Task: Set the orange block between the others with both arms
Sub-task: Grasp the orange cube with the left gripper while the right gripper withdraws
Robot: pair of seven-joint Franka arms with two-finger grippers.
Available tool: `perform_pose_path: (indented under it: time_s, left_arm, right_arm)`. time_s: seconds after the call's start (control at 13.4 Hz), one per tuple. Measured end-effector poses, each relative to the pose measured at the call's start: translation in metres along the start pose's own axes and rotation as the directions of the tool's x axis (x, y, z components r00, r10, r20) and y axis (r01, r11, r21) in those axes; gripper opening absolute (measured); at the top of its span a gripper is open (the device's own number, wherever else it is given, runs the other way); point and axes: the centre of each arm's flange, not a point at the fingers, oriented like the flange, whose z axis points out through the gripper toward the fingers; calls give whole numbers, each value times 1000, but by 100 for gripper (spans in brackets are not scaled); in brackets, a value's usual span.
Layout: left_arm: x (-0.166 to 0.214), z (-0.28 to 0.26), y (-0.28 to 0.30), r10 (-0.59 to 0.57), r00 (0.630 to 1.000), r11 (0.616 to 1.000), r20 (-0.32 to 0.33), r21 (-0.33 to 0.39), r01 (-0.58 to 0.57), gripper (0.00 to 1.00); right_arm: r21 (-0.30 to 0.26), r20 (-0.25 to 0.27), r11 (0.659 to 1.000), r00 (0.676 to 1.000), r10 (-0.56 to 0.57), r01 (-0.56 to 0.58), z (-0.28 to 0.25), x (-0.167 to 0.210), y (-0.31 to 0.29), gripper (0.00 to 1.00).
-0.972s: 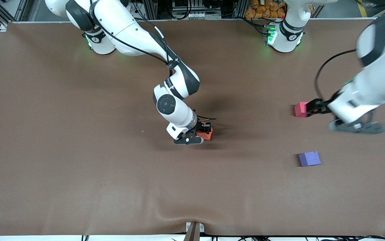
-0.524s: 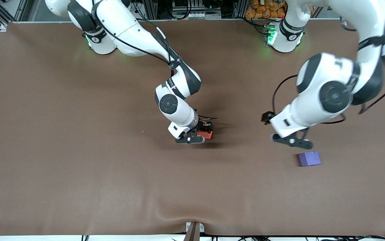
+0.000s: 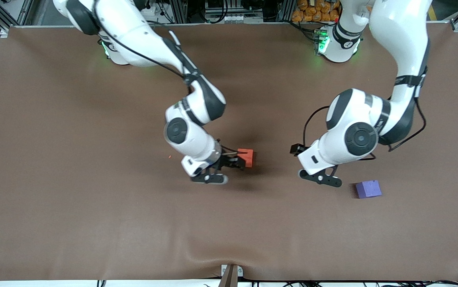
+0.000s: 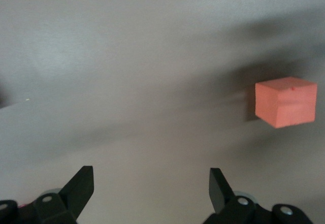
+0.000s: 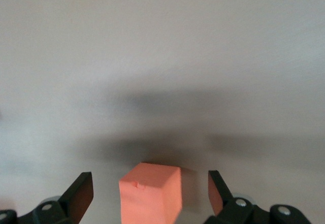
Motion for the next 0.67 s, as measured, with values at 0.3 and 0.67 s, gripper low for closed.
perform_pose_path:
  time_s: [0.3,0.67]
  left_arm:
    - [4,53,77,-110,993,994,-33,-7,110,100]
    - [5,87,154,-233,969,972,-81,-45,230,100]
  right_arm:
    - [-42,99,995,990,99,-95,-135,45,58,100]
    - [-125,86,945,946,313,-302,-318,97,238,100]
